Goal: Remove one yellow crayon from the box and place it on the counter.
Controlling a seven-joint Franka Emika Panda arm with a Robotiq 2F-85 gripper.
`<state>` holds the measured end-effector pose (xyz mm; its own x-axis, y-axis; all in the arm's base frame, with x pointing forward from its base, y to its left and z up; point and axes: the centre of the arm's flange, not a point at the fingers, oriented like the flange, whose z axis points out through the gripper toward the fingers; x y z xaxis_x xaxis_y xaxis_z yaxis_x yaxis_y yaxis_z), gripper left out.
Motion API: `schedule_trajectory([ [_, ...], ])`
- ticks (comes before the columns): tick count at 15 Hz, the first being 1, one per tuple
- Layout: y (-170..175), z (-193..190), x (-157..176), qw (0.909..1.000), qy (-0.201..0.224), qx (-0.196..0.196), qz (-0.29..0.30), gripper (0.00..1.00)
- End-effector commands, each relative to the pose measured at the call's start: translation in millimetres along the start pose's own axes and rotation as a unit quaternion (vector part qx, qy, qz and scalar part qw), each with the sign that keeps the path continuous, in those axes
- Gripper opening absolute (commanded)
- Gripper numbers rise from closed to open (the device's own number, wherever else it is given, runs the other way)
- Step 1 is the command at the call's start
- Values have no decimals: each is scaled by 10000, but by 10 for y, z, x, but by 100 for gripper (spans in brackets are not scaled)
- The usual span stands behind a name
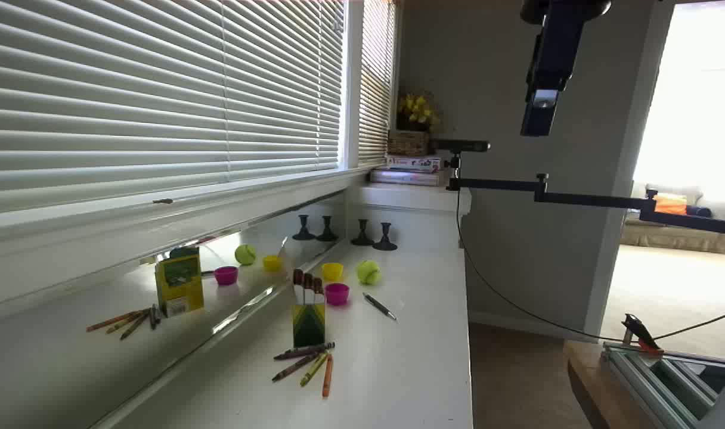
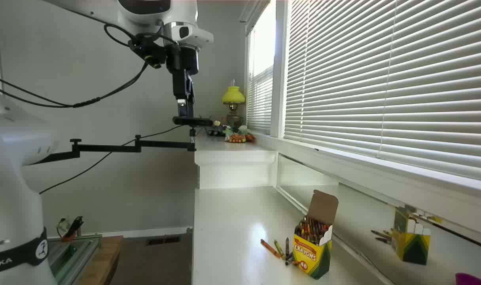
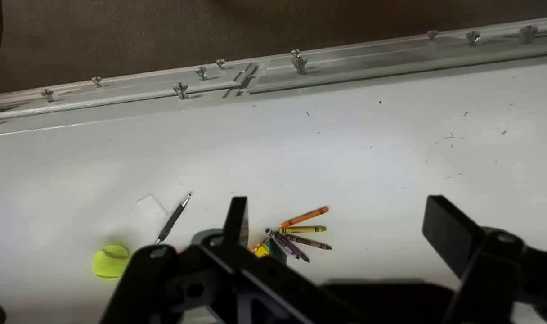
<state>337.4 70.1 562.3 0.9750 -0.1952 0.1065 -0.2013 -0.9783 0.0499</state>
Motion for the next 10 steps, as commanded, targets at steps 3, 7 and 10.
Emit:
schedule_trajectory([
  [3, 0, -5, 0, 10000, 5, 2, 0, 100],
  [7, 57, 99, 69, 9998, 70, 20, 205, 100],
  [10, 251, 432, 163, 9977, -171, 45, 660, 100],
])
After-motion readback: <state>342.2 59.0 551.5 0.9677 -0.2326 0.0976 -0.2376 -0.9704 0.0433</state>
